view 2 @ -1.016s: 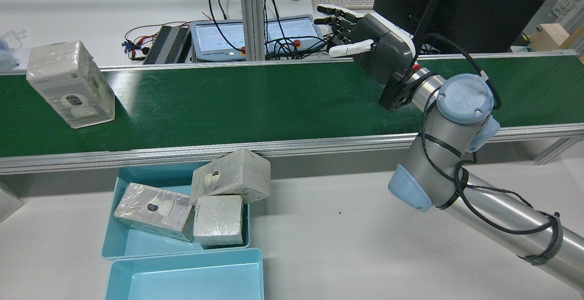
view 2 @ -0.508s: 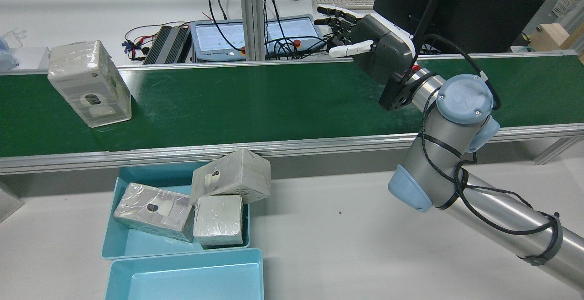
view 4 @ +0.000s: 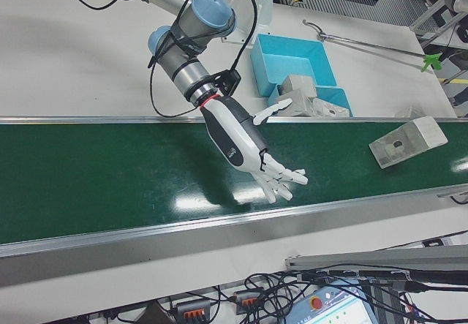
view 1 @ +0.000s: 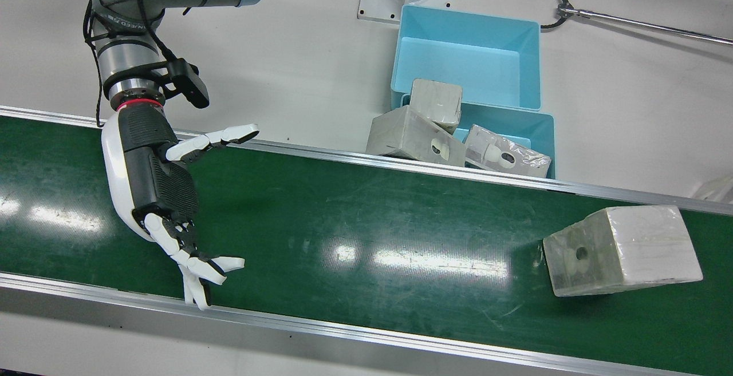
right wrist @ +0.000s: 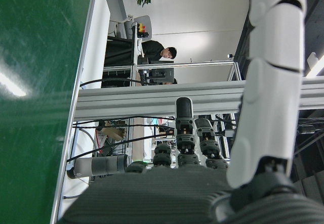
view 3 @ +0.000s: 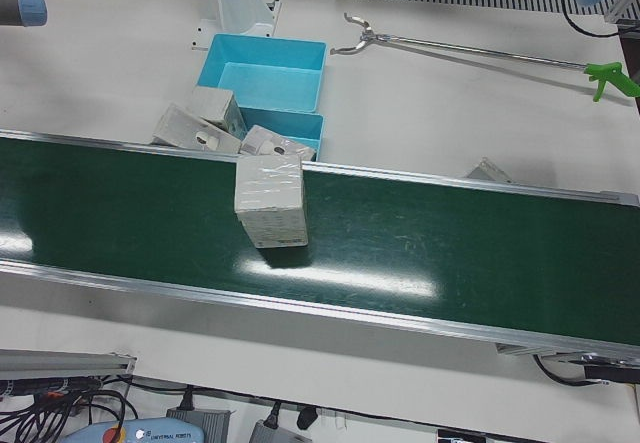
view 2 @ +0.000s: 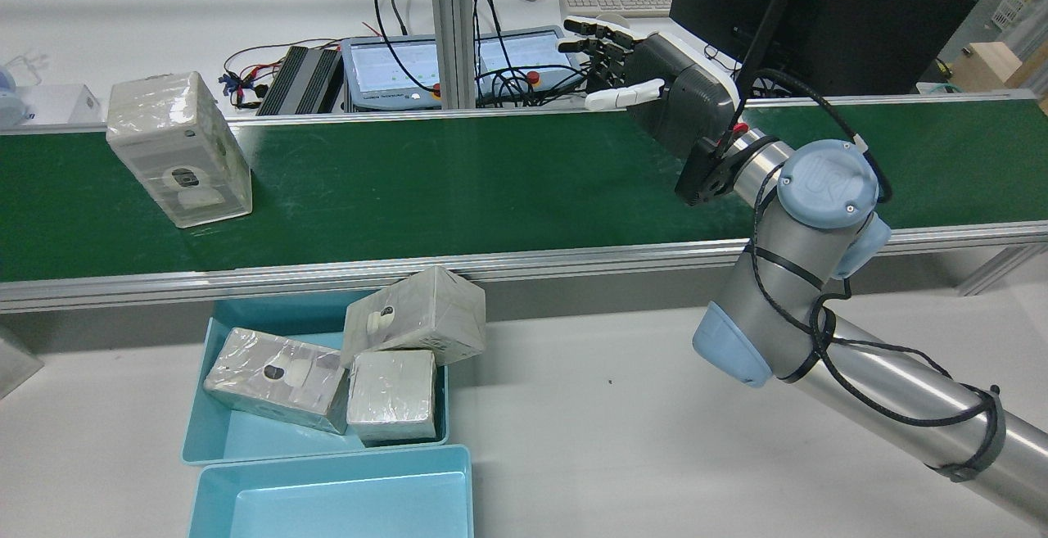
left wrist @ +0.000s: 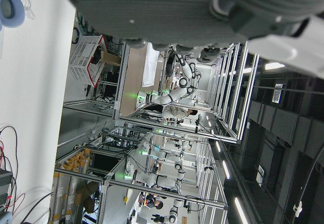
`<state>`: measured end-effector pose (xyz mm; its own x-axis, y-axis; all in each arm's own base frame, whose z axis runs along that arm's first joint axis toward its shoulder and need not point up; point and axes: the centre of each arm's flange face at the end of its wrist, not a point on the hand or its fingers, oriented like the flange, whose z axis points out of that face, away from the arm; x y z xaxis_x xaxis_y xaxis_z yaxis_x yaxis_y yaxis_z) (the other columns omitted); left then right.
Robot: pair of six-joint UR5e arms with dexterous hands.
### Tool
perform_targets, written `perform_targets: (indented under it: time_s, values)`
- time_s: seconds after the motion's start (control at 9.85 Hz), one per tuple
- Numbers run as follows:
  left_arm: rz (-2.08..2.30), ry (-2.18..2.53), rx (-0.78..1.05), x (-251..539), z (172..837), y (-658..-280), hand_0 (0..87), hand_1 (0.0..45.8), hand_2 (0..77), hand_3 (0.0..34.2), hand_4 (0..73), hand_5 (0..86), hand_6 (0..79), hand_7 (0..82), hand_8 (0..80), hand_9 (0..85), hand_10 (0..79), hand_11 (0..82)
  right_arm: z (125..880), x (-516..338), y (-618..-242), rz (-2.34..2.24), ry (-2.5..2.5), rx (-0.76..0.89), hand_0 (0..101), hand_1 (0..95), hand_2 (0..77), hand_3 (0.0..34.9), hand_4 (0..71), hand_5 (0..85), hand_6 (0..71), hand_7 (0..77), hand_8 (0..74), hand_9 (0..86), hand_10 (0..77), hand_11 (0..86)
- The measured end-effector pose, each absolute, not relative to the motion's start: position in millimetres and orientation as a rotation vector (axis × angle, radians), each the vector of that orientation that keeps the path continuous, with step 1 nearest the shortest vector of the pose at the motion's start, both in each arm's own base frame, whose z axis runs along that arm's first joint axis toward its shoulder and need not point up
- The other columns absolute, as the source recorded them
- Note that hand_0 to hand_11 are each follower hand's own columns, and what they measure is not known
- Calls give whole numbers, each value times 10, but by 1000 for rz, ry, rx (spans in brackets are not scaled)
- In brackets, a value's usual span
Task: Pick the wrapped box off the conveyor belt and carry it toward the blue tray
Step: 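Move the right hand along the belt toward the approaching wrapped white box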
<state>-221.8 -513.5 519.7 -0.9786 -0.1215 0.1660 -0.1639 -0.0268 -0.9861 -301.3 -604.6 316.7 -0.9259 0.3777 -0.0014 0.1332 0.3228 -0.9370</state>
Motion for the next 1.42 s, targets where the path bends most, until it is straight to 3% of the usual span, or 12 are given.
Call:
perform_targets:
  time_s: [0.1,0.61,1.42]
  values:
    - [2207,-2170,318,-2218,5196,-5135,0,0,5,0,0,11,0,5,5,0,0,5,3175,-3069,-6041,1635,-2374,-476,467,115,82,0,136,109,114,262,16,87,0,11]
    - [2207,-2170,318,-2218,5197,-5135,0,0,5,0,0,11,0,5,5,5,5,5,3146,-3283,-6059,1576,-2421,-519,466,115,93,0,158,131,120,300,65,87,0,16]
    - [2207,-2170,318,-2218,5197,-5135,0,0,5,0,0,11,0,5,5,5,5,5,2729,-3742,-6111,1623,-2415,-504,478,147,98,0,158,158,109,316,38,71,0,11]
